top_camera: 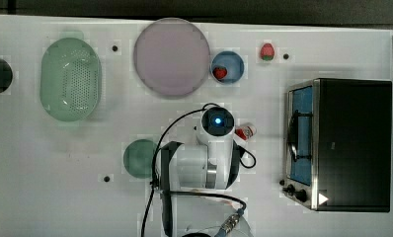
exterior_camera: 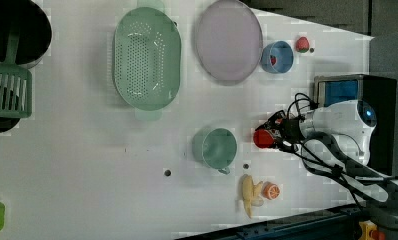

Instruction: Pick Ketchup from oven and place it on table.

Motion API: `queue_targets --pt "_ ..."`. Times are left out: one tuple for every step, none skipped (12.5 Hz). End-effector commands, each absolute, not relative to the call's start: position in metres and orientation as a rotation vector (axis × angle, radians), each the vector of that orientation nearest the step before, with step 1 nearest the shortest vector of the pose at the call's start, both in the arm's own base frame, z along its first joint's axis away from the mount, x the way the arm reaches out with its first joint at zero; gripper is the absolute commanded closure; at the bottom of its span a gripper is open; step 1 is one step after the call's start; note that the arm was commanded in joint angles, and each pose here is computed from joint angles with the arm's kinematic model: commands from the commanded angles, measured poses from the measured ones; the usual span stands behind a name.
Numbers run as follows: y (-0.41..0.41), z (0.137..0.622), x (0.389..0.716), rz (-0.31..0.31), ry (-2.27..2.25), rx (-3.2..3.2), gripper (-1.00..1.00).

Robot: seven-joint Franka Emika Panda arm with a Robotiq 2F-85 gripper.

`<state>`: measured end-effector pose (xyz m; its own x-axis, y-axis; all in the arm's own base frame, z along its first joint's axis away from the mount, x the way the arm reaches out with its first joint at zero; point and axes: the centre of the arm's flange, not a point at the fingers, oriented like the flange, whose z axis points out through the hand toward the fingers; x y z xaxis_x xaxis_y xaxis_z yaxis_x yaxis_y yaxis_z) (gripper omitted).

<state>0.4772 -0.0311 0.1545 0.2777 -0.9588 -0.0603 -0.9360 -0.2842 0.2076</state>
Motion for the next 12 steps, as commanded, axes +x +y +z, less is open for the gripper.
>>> queue_targets --pt "-0.030 0.213 0.511 -0.081 -1.910 2.446 -0.03" --pt "-0.030 0.212 0.510 -0.082 -1.909 2.447 -0.26" --pt "-0.030 0.214 0.511 -0.076 -1.911 2.449 -0.48" --pt "-0.028 0.225 0.516 -0.044 -1.916 2.465 -0.77" --pt "-0.027 0.248 0.523 -0.006 -1.924 2.483 -0.99" --pt "-0.027 0.268 0.527 -0.001 -1.926 2.485 -1.00" --pt "-0.028 0.293 0.533 0.009 -1.931 2.488 -1.00" --pt "-0.028 0.322 0.539 0.027 -1.936 2.495 -1.00" --pt "-0.028 0.352 0.544 0.036 -1.938 2.500 -1.00" --pt "-0.027 0.384 0.547 0.039 -1.937 2.503 -1.00" --pt "-0.027 0.416 0.549 0.050 -1.939 2.508 -1.00" --pt "-0.027 0.452 0.549 0.059 -1.942 2.512 -1.00"
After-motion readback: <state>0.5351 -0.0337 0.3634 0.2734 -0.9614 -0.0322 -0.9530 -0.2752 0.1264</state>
